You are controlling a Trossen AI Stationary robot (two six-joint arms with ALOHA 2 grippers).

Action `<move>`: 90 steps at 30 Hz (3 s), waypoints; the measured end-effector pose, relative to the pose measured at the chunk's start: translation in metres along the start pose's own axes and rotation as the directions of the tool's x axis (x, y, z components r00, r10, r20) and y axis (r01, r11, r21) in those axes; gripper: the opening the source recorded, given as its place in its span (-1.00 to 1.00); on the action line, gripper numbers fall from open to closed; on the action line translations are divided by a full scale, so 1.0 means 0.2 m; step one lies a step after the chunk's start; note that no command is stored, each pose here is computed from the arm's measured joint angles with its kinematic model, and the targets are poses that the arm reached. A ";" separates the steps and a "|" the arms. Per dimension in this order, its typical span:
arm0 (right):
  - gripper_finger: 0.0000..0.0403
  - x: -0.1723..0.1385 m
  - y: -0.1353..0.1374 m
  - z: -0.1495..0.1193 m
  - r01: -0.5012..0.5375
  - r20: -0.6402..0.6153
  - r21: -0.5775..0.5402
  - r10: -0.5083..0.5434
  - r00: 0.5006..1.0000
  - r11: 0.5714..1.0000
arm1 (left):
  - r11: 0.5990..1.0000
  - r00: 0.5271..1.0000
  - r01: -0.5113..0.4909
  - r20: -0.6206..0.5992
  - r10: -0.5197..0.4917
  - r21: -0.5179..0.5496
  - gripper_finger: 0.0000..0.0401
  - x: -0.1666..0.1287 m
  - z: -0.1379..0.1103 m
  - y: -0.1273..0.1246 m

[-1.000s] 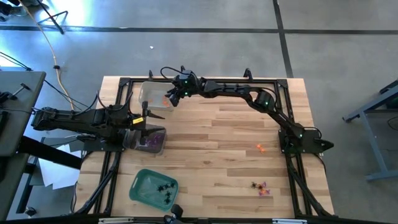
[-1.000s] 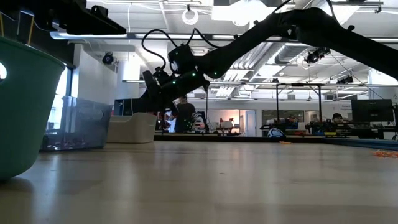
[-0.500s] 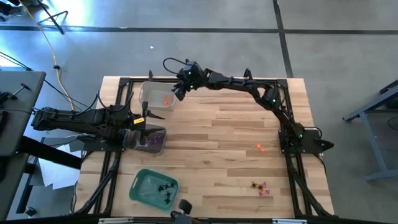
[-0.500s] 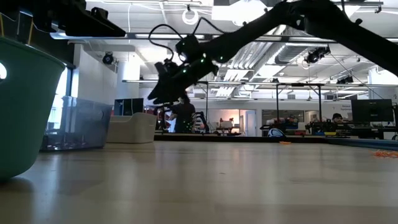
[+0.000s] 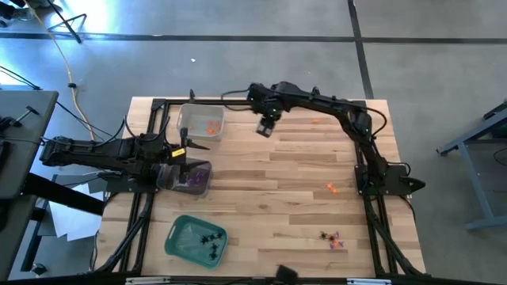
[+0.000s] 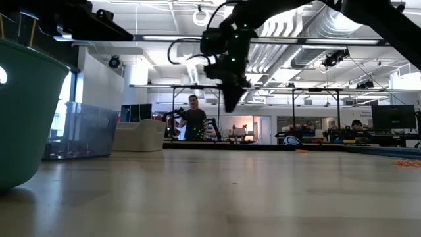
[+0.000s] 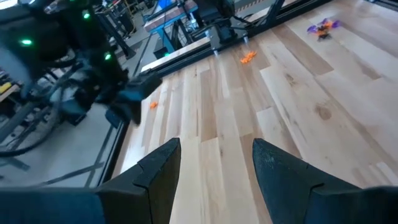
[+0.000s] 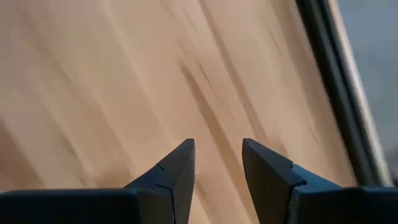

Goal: Sort Halloween decoration
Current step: Put the top right orange spider into the gray bin

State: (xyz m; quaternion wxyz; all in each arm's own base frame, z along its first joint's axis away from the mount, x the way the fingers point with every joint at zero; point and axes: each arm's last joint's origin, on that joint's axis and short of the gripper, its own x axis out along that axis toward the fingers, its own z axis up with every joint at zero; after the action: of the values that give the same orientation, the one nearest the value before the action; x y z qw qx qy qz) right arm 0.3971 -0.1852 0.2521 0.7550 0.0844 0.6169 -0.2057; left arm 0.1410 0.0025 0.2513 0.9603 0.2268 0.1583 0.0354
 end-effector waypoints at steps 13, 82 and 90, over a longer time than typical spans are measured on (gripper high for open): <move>-0.37 -0.08 -0.32 -0.17 0.124 -0.244 0.154 -0.083 0.966 0.980 | 1.000 0.999 -0.014 -0.034 0.014 0.002 -0.07 0.00 -0.01 0.00; -0.99 0.46 -0.57 -1.03 -0.043 0.125 0.663 -0.054 0.991 0.747 | 0.999 0.997 -0.016 0.069 0.018 -0.028 -0.07 0.18 0.05 -0.01; -1.00 0.25 -0.53 -0.95 -0.109 0.266 0.630 -0.082 0.961 0.769 | 0.999 0.997 -0.019 0.076 0.021 -0.029 -0.07 0.17 0.05 -0.01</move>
State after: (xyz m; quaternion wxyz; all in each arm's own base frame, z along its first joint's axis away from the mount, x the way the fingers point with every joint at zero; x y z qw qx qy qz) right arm 0.1905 -0.2185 0.1747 0.7615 0.3107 0.3973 -0.4072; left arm 0.1760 0.0016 0.2500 0.9684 0.2158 0.1187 0.0386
